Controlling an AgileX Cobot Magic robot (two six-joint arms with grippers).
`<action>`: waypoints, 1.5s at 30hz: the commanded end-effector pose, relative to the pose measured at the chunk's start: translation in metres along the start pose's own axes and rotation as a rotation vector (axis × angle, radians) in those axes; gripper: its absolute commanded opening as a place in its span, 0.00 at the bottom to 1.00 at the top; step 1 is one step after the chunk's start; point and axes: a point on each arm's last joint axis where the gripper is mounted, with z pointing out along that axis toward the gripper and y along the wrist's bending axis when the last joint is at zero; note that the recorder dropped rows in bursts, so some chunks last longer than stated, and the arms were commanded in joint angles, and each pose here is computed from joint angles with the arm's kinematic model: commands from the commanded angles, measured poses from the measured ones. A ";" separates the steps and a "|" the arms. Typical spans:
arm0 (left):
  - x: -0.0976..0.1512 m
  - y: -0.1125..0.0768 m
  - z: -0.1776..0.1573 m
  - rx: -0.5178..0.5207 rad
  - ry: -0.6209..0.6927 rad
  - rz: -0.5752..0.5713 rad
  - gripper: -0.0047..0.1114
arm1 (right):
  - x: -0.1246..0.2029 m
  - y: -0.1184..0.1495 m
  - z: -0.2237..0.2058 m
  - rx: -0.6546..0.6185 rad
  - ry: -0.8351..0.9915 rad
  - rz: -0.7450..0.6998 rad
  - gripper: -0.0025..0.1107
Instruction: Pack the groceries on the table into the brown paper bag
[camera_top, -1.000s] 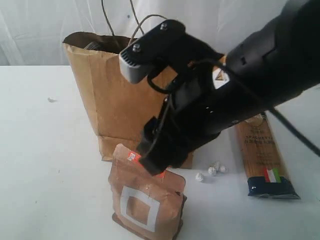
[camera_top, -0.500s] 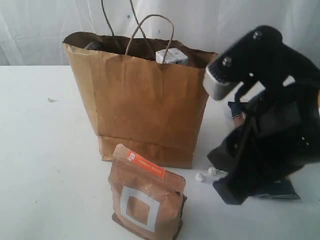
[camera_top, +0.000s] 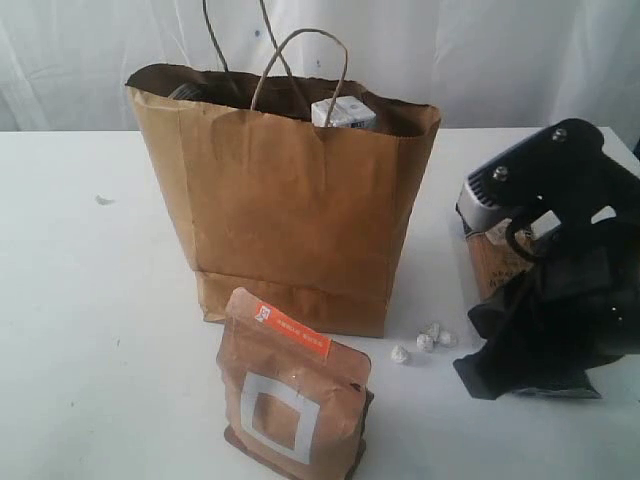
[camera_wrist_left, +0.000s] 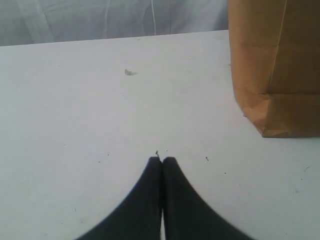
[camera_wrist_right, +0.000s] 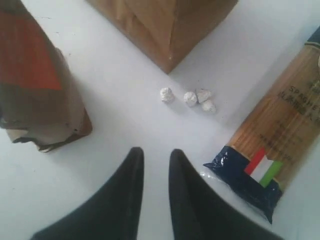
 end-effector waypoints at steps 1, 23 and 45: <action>0.001 0.000 0.000 -0.002 -0.006 -0.001 0.04 | -0.001 -0.008 0.014 0.029 0.041 0.026 0.18; 0.001 0.000 0.000 -0.002 -0.006 -0.001 0.04 | 0.000 -0.035 0.103 -0.018 0.325 0.079 0.18; 0.001 0.000 0.000 -0.002 -0.006 -0.001 0.04 | -0.010 -0.062 0.171 0.028 0.364 0.072 0.31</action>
